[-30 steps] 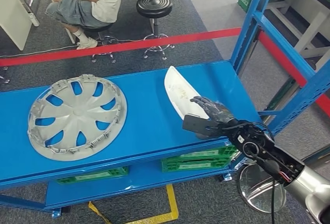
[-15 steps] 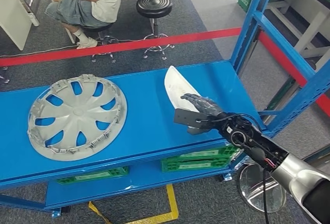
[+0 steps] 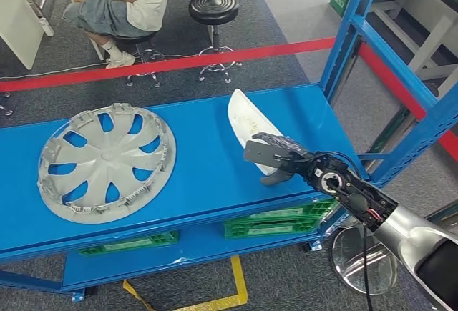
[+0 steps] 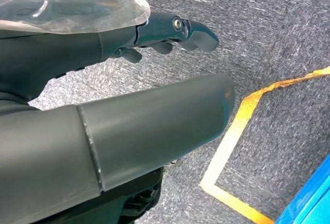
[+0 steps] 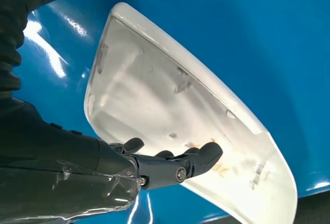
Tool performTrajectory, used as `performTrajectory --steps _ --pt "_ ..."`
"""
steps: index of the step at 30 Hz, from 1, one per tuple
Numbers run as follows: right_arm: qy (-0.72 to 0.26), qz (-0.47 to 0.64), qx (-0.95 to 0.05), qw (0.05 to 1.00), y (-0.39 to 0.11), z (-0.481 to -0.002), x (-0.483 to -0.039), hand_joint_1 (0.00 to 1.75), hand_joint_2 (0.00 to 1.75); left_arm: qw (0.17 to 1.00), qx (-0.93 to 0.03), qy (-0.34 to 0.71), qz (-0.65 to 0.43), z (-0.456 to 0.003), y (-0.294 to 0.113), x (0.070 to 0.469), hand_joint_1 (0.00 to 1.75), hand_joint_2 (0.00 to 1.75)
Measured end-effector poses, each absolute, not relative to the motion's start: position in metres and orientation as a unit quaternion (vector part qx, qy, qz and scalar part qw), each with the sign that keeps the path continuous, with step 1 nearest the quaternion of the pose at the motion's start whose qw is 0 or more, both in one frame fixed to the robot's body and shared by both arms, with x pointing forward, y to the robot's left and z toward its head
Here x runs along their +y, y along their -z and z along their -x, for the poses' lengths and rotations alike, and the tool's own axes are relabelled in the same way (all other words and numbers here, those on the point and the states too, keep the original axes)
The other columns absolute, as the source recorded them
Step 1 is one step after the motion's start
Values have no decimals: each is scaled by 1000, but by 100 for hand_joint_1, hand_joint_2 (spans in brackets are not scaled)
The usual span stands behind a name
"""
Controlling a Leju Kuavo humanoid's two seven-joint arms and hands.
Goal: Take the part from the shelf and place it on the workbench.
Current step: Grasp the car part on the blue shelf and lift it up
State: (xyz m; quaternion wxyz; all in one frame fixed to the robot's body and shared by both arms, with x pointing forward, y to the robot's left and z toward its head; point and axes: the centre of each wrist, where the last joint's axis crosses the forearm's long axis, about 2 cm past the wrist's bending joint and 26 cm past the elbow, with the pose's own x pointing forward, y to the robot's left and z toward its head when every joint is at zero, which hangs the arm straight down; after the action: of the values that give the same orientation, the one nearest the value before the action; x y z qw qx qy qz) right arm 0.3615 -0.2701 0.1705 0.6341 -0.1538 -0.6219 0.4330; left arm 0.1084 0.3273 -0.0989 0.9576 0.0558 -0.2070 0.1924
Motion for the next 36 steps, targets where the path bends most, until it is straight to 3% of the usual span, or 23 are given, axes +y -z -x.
performTrajectory --steps 36 --pt "-454 145 -578 662 -151 -359 -274 0 175 961 -202 -180 -53 -113 98 319 0 0"
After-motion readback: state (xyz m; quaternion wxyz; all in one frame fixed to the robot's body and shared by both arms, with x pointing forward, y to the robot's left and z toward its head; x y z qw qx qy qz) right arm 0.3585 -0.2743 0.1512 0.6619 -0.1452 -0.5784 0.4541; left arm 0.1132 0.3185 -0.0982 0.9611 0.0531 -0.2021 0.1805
